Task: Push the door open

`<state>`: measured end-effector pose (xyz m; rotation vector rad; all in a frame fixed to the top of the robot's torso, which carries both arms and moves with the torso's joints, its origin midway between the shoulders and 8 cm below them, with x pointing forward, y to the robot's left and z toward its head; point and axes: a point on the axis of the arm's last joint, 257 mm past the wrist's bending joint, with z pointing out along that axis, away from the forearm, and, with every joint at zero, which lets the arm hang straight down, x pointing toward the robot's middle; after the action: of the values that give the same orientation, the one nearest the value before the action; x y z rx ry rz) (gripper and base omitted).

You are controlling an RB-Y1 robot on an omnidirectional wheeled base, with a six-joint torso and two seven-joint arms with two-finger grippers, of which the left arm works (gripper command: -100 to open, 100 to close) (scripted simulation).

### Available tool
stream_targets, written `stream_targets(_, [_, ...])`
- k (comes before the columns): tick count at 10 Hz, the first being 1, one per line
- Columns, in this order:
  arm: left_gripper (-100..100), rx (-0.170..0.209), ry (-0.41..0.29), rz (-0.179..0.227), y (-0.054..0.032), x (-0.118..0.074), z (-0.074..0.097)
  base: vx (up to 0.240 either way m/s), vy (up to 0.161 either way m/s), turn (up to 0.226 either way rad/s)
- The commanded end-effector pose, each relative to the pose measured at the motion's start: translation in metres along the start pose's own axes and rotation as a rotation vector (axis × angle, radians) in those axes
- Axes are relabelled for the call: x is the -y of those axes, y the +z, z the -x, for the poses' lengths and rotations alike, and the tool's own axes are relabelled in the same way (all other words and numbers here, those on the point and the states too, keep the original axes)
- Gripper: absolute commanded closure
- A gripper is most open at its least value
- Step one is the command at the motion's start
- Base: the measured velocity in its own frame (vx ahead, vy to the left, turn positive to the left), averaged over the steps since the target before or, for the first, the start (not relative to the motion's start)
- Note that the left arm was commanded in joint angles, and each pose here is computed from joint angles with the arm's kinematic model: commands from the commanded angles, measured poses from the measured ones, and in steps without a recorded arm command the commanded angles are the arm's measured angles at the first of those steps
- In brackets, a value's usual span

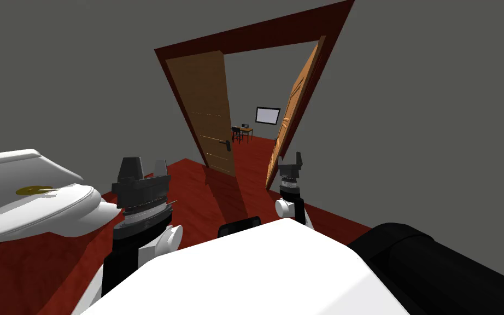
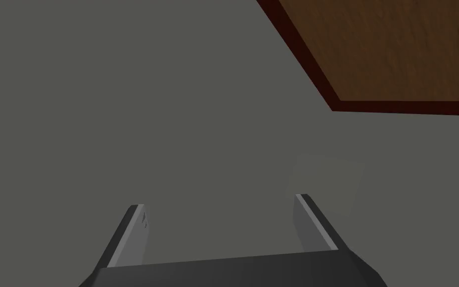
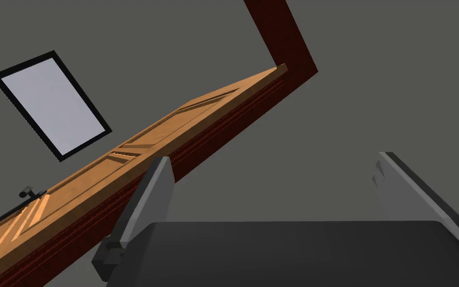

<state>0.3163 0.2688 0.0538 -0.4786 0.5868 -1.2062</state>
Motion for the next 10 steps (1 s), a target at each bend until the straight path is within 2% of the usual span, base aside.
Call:
stream_targets(1, [-100, -0.011, -0.012, 0.016, -0.0007, -0.012, -0.005, 0.068, 0.030, -0.031])
stream_targets(10, [-100, -0.068, -0.079, 0.113, -0.0052, -0.081, -0.036, 0.098, 0.056, -0.043])
